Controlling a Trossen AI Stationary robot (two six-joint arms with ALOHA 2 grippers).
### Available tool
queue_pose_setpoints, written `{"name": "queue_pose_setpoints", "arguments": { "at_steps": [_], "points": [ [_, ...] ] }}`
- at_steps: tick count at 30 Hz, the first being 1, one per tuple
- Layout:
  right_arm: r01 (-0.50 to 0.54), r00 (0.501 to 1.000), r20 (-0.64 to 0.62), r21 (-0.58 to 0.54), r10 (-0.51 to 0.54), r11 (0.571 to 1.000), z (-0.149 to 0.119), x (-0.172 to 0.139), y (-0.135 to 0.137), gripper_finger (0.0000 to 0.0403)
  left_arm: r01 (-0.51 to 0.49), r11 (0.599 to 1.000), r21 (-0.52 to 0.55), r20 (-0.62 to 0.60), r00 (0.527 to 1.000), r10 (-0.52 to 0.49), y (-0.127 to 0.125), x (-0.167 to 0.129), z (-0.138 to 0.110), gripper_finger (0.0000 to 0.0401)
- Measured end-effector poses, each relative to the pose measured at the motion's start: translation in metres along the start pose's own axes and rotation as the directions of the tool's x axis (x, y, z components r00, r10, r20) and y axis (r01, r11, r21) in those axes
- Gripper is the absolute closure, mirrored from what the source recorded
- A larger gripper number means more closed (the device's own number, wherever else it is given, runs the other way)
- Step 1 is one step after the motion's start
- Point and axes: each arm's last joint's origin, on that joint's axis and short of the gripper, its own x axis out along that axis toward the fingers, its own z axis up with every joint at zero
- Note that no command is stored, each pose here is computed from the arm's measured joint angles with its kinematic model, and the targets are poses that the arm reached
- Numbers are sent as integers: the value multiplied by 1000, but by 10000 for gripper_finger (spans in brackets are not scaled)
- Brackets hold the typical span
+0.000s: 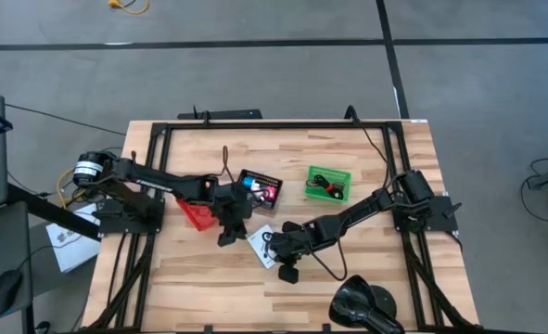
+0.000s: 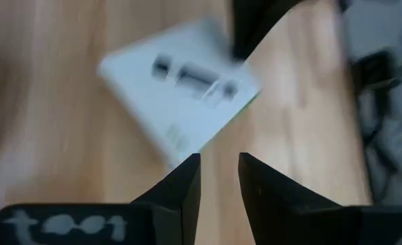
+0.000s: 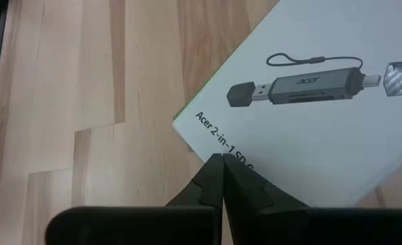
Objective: Pick and place items into bin
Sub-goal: Put the white card reader box into the red bin
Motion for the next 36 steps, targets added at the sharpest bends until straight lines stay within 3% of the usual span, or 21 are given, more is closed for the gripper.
{"name": "queue_pose_setpoints", "arguments": {
  "at_steps": [6,10,15,19,24,30,36],
  "points": [
    [0,1000,0,0,0,1000,0,0,0,403,-111,994,-15,-91,990,109,6,-2,-10,263],
    [-3,1000,-1,0,3,1000,0,0,0,403,-102,995,6,-83,991,102,6,-2,-9,217],
    [6,1000,3,34,-6,999,0,0,0,403,-18,997,-71,-50,999,14,8,6,-7,178],
    [42,999,9,50,-43,998,-1,0,-1,403,66,987,-149,-32,997,-71,13,23,-10,168],
    [51,999,11,38,-52,998,-3,0,4,403,42,967,-252,-73,995,-62,27,38,-17,168],
    [60,998,12,39,-61,997,-3,0,4,403,81,946,-315,-75,991,-110,38,44,-17,168],
    [93,995,20,17,-93,996,-3,0,2,403,145,940,-310,29,989,-143,39,42,-6,168]
  ]
}}
